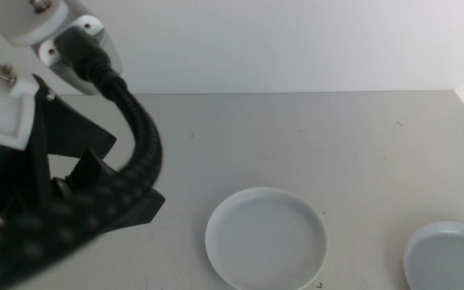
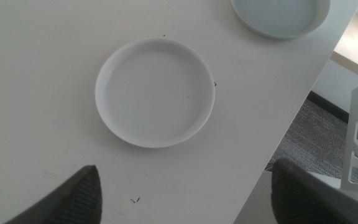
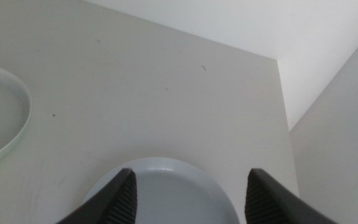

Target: Stack the three bowls on top of each other.

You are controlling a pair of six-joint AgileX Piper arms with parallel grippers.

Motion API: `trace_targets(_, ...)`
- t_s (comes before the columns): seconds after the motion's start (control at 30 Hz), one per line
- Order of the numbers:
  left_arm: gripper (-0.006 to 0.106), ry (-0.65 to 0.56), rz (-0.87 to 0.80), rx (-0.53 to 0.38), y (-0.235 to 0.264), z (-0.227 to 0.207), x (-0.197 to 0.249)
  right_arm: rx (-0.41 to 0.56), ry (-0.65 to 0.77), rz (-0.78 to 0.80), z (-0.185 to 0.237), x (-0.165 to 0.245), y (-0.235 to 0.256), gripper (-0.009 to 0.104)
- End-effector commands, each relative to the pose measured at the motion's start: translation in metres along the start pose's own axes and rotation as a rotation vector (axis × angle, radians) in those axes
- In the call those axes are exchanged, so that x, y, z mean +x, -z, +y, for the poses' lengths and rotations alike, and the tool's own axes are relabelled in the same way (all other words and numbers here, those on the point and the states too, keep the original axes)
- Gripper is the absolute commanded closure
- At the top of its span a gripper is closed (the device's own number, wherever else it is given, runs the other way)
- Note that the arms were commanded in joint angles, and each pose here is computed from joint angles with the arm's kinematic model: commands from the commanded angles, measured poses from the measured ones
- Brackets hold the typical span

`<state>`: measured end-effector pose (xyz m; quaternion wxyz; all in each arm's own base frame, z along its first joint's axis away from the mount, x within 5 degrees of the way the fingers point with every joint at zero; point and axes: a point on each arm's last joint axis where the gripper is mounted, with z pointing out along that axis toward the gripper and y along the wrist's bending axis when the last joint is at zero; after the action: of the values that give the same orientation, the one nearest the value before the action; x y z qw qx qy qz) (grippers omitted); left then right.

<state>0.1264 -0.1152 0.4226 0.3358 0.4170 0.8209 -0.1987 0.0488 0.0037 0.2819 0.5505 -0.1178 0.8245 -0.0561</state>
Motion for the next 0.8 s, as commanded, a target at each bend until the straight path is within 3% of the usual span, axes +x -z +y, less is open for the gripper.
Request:
trace_targets(0.0,-0.004,0.000,-0.096,0.008,0.011,-0.005,-0.009,0.022,0.029,0.003,-0.009,-0.027,0.008,0.050)
trace_targets(0.27,-0.004,0.000,-0.096,0.008,0.011,-0.005,-0.009,-0.007,0.017,0.183,-0.025,-0.081,0.021,0.050)
trace_targets(0.5,-0.004,0.000,-0.096,0.008,0.011,-0.005,-0.009,0.092,-0.251,0.244,-0.043,-0.122,0.022,0.050)
trace_targets(0.77,-0.004,0.000,-0.096,0.008,0.011,-0.005,-0.009,0.163,-0.415,0.387,-0.047,-0.116,0.016,0.050)
